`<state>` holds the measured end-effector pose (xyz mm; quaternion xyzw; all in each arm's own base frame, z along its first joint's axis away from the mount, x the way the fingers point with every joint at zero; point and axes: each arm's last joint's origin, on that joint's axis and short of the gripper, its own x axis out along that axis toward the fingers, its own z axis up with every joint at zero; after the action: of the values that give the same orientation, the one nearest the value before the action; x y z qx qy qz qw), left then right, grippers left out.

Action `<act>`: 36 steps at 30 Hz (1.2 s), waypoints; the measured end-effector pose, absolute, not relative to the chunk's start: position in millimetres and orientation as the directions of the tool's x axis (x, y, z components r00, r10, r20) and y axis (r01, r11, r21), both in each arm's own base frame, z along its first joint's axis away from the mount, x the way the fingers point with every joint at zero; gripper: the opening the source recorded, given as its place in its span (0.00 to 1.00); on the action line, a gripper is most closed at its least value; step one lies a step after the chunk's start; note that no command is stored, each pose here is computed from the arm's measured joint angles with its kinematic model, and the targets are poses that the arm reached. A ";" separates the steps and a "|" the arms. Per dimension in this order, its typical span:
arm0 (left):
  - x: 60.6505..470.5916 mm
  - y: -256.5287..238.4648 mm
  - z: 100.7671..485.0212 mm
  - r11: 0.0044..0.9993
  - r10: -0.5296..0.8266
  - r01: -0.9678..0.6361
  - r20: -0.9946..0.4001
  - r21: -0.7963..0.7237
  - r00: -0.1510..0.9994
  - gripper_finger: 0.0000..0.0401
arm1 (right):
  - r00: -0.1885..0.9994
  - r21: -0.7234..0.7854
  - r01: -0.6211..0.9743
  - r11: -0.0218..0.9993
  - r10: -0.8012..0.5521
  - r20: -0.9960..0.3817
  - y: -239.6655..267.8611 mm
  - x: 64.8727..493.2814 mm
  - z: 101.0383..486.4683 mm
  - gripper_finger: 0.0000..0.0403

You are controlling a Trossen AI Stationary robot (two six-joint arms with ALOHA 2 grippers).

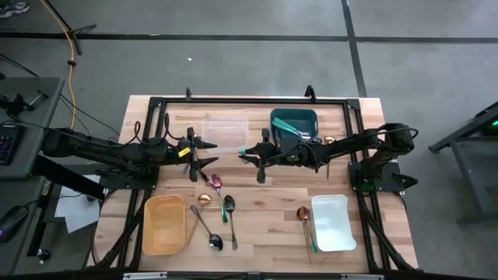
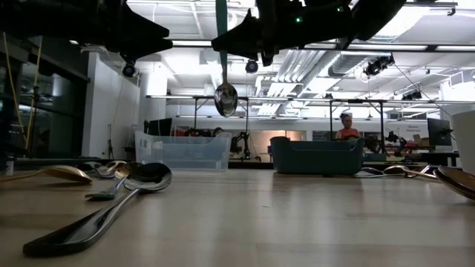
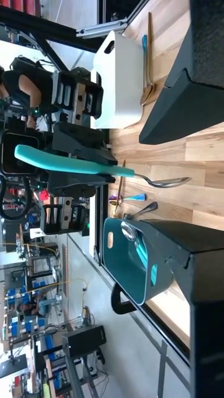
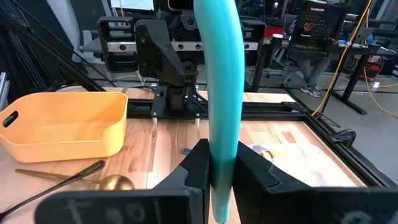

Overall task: Sort silverware by color (type)
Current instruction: Put the green spoon into the blue bin

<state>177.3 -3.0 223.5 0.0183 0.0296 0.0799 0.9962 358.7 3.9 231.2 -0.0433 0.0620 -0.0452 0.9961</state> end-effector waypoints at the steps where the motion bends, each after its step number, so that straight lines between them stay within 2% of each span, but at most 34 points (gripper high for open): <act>1: 177.3 -3.0 223.6 0.987 0.160 -0.158 -0.056 0.041 0.985 0.50 | 0.988 -0.092 0.085 0.992 -0.095 -0.120 3.9 358.7 231.2 0.09; 8: 177.3 -3.0 223.7 0.987 0.160 -0.158 -0.055 0.041 0.986 0.50 | 0.985 -0.074 0.111 0.991 -0.120 -0.124 3.2 358.6 230.8 0.09; 12: 177.3 -3.0 223.7 0.987 0.160 -0.158 -0.055 0.041 0.986 0.50 | 0.953 -0.100 0.236 0.967 -0.250 -0.170 -0.4 360.7 232.2 0.09; 15: 177.3 -3.0 223.7 0.987 0.160 -0.158 -0.055 0.041 0.986 0.50 | 0.910 -0.179 0.299 0.937 -0.337 -0.242 -3.4 368.5 246.9 0.09; 18: 177.3 -3.0 223.7 0.987 0.160 -0.158 -0.055 0.041 0.986 0.50 | 0.823 -0.280 0.343 0.896 -0.431 -0.371 -9.2 374.2 273.6 0.09; 22: 177.3 -3.0 223.6 0.987 0.161 -0.158 -0.056 0.041 0.985 0.50 | 0.637 -0.432 0.427 0.794 -0.604 -0.479 -22.2 367.9 317.2 0.09; 26: 177.3 -2.9 223.7 0.987 0.161 -0.159 -0.056 0.038 0.985 0.50 | 0.508 -0.448 0.482 0.753 -0.657 -0.557 -52.0 354.5 340.5 0.09; 30: 177.3 -3.3 224.2 0.987 0.159 -0.157 -0.050 0.038 0.986 0.50 | 0.403 -0.420 0.540 0.730 -0.662 -0.632 -93.3 339.9 337.1 0.09; 36: 177.4 -3.3 225.6 0.987 0.159 -0.158 -0.036 0.035 0.987 0.50 | 0.257 -0.350 0.598 0.721 -0.586 -0.769 -147.7 312.4 287.4 0.09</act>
<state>177.4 -3.3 225.6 0.0162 0.0196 0.0794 0.9965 312.4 -147.7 287.4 0.0063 0.4818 -0.3735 0.7927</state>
